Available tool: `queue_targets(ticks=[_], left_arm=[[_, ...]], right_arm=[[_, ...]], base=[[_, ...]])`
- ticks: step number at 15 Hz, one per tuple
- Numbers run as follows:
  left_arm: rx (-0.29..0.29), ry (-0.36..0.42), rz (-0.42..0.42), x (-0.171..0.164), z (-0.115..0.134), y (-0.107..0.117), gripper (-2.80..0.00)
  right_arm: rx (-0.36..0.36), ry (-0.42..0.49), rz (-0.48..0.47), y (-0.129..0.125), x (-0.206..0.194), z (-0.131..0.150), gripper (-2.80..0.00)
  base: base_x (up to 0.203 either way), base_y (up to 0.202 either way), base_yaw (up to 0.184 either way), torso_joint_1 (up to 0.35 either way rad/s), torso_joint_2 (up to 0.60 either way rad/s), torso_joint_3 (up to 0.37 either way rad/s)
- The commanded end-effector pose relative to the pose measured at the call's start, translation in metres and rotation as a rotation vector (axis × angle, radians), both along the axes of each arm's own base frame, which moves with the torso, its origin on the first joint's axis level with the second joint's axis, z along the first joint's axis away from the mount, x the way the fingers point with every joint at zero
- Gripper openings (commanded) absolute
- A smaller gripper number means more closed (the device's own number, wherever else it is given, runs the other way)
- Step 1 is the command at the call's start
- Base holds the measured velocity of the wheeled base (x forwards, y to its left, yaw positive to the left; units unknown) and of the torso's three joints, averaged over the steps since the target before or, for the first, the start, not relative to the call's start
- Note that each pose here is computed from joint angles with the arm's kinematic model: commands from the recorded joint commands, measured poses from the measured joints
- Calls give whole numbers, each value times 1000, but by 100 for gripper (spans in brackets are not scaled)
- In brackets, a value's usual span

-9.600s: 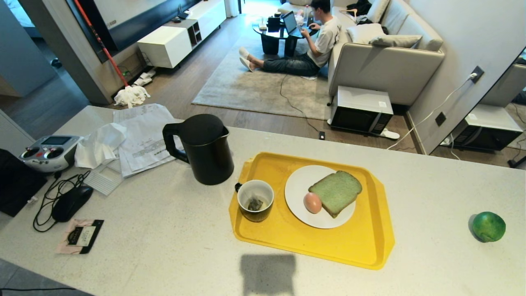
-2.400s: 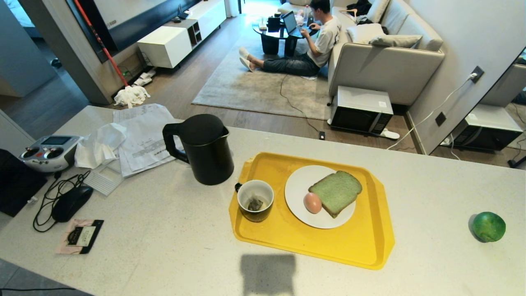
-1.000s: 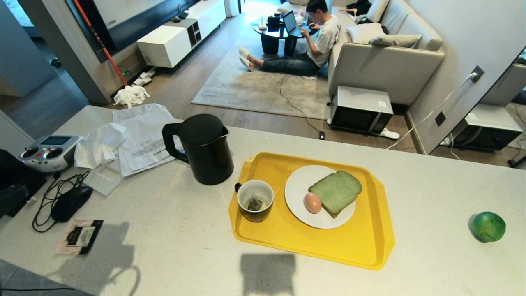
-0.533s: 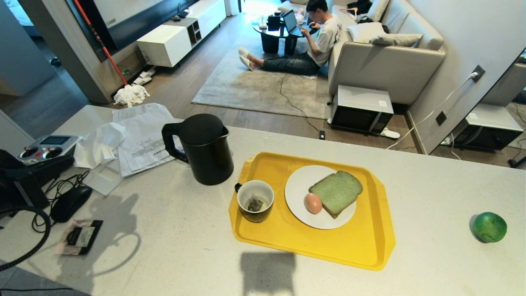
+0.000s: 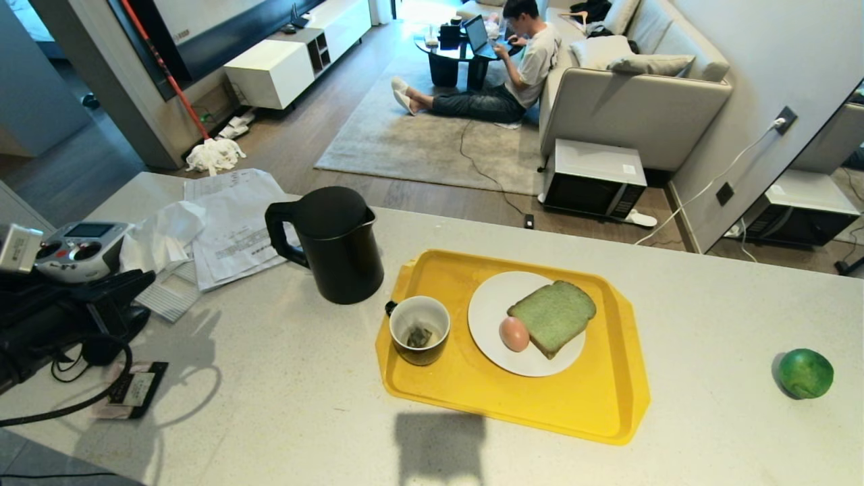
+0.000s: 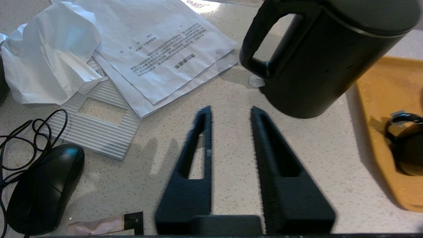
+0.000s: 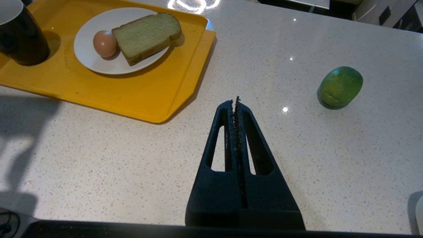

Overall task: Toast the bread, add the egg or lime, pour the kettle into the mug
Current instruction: Pick up the kettle

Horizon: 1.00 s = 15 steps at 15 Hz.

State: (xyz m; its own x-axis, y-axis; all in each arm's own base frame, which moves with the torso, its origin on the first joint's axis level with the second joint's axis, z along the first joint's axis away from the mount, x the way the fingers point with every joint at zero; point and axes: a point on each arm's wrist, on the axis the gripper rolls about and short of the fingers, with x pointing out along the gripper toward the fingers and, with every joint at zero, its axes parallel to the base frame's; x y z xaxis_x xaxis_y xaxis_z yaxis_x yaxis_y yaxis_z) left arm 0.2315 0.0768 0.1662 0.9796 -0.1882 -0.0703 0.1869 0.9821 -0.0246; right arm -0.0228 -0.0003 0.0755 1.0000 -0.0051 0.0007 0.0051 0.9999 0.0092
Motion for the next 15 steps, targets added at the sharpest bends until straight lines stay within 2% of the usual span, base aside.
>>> queue_targets(ticks=[1, 4, 9, 13, 15], left_arm=[[-3, 41, 1, 15, -19, 7, 0], [41, 26, -9, 37, -26, 15, 0], [122, -49, -85, 92, -24, 16, 0], [129, -50, -181, 128, -38, -12, 0], [139, -66, -194, 142, -40, -16, 0]], right_arm=[[0, 2, 1, 0, 0, 0, -280], [0, 2, 1, 0, 0, 0, -280], [0, 2, 1, 0, 0, 0, -280], [0, 2, 1, 0, 0, 0, -280], [0, 2, 1, 0, 0, 0, -280]], base=[[0, 0, 0, 0, 0, 0], [0, 0, 0, 0, 0, 0], [0, 0, 0, 0, 0, 0], [0, 0, 0, 0, 0, 0], [0, 0, 0, 0, 0, 0]])
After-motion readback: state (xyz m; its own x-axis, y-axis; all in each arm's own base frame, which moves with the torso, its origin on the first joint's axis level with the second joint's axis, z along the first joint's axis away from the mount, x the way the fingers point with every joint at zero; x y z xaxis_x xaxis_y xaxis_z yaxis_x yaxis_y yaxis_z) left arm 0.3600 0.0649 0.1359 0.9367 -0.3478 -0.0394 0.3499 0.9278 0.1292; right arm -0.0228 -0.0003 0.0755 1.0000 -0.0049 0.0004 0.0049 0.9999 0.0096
